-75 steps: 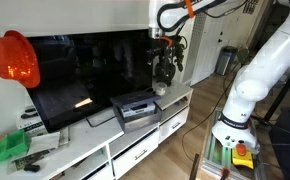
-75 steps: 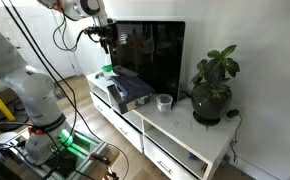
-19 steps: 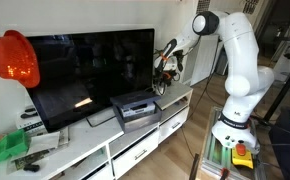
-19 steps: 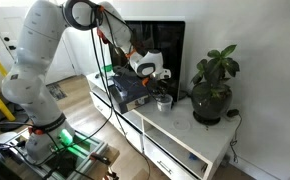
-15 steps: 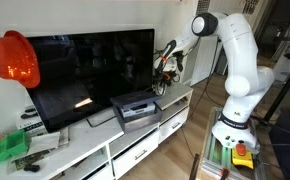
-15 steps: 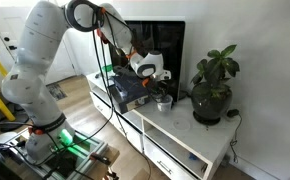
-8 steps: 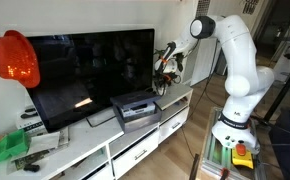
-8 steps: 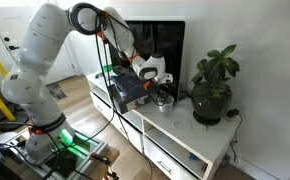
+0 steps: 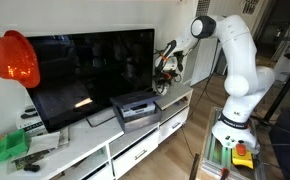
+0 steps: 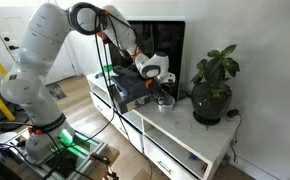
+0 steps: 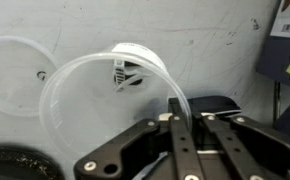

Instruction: Pour the sunglasses from the cup and put them back into the cup then close the cup with the cup lid

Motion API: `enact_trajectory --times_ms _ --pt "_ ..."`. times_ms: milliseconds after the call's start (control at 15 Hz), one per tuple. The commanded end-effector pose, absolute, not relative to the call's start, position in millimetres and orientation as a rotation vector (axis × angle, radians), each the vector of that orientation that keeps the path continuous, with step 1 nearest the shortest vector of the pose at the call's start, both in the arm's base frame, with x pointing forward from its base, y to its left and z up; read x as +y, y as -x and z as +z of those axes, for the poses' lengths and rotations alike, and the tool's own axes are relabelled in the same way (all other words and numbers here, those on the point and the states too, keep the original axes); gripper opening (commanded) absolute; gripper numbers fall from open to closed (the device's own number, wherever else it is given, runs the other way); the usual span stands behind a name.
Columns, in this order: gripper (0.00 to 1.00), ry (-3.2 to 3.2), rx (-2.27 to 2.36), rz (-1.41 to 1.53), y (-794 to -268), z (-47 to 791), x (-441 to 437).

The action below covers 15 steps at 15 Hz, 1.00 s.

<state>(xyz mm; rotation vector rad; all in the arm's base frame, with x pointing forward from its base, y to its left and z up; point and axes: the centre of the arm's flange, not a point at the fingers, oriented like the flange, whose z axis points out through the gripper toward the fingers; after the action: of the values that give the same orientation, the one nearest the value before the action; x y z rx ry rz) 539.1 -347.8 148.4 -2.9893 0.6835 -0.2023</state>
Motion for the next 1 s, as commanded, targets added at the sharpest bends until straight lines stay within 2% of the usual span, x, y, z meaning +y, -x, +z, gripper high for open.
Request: enact_trajectory --times_ms 0,200,467,533,600,933 --pt "0.01 2.849 0.710 -0.113 -531 178 -366" --pt "0.01 2.694 0.689 -0.039 -516 196 -383" --pt "0.01 2.491 0.657 -0.155 -497 213 -405" --pt "0.01 2.580 0.685 -0.115 -503 203 -398" --pt "0.06 2.569 0.687 -0.126 -499 205 -404" --pt "0.06 2.575 0.675 -0.111 -503 201 -398"
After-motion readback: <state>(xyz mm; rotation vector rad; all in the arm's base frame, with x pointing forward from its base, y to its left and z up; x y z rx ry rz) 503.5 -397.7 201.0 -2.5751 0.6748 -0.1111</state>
